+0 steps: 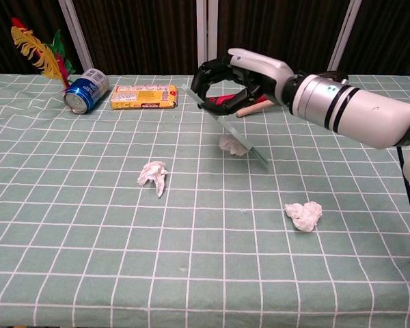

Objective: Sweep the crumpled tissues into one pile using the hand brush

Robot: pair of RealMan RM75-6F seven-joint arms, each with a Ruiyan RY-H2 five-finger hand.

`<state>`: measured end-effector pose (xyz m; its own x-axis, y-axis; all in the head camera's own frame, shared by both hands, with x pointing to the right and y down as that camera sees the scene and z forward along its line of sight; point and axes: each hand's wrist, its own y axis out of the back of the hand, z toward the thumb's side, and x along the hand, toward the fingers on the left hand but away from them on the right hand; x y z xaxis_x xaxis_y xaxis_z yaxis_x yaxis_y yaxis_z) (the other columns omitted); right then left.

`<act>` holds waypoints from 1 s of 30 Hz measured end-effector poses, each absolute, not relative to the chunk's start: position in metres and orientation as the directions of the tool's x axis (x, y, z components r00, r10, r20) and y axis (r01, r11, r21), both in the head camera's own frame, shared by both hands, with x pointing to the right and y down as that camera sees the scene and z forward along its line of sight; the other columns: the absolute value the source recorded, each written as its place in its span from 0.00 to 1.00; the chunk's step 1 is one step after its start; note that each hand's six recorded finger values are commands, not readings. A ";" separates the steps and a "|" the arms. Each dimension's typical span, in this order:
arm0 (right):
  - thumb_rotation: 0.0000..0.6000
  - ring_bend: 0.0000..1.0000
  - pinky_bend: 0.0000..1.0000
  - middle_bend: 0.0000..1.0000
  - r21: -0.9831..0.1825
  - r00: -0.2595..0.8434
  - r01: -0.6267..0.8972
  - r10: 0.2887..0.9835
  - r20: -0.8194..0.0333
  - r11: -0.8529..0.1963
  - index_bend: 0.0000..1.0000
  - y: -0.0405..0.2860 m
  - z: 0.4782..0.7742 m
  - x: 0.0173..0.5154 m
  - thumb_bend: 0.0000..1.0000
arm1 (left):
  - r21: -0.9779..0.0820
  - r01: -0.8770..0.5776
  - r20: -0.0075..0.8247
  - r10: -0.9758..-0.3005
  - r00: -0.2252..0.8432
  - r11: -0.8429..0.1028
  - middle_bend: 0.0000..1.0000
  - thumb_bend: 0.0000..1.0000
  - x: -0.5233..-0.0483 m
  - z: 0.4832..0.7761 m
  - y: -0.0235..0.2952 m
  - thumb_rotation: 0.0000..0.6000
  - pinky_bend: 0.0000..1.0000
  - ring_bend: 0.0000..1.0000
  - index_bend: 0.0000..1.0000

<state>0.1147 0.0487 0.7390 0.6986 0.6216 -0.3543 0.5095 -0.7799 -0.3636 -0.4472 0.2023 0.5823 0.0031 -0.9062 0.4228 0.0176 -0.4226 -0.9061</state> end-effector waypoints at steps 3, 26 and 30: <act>1.00 0.18 0.07 0.57 -0.303 0.723 0.533 0.611 -0.323 -0.790 0.57 0.058 0.736 0.095 0.44 | -0.907 0.015 0.421 -0.907 0.005 -0.421 0.16 0.00 -0.447 0.582 0.202 1.00 0.07 0.05 0.21; 1.00 0.18 0.07 0.57 -0.370 0.717 0.568 0.663 -0.217 -0.735 0.58 0.069 0.704 0.099 0.46 | -0.908 0.002 0.419 -0.908 0.013 -0.419 0.16 0.00 -0.446 0.580 0.205 1.00 0.07 0.05 0.21; 1.00 0.18 0.07 0.57 -0.417 0.688 0.566 0.686 -0.237 -0.711 0.58 0.084 0.692 0.131 0.50 | -0.908 -0.001 0.418 -0.908 0.032 -0.419 0.16 0.00 -0.441 0.581 0.202 1.00 0.07 0.05 0.21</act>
<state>0.1314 0.0837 0.6915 0.6878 0.6861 -0.2370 0.5660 -0.7113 -0.4167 -0.4415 0.2024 0.5810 0.0319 -0.9077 0.4184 -0.0007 -0.4186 -0.9082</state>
